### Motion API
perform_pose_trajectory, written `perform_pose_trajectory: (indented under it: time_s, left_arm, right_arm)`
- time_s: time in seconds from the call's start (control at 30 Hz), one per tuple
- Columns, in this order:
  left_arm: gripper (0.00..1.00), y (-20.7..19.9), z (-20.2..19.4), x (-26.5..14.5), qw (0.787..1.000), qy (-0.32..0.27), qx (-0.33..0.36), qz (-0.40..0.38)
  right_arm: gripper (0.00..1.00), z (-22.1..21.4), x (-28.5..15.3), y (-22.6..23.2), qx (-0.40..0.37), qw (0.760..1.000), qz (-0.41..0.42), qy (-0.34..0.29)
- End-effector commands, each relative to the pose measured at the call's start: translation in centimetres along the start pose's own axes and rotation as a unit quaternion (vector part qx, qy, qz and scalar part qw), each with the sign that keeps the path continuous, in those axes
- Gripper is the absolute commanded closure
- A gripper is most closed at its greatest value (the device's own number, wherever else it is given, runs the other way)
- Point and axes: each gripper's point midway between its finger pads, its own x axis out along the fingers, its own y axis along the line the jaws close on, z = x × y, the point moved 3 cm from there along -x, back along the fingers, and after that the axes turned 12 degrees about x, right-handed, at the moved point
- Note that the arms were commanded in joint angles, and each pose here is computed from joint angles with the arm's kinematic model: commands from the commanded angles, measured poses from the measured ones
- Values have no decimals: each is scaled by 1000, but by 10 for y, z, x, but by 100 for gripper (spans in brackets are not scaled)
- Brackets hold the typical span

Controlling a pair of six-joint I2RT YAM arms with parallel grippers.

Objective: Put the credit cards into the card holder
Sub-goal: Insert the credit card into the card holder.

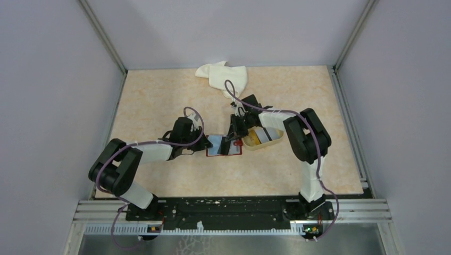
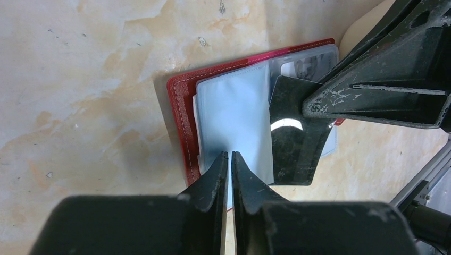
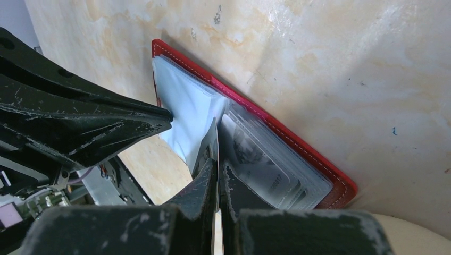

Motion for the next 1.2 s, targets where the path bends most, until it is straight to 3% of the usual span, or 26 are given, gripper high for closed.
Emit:
perform_pose_trajectory:
  time_s: [0.0, 0.57, 1.17]
  left_arm:
    - [88, 7, -9, 2, 1000, 24, 3, 11]
    - [87, -1, 1, -4, 1000, 10, 6, -4]
    - [84, -29, 18, -23, 997, -22, 13, -71]
  right_arm:
    - [99, 2, 12, -16, 14, 999, -32, 0]
    - [87, 7, 9, -18, 36, 997, -67, -1]
    - [85, 0, 22, -13, 35, 997, -60, 19]
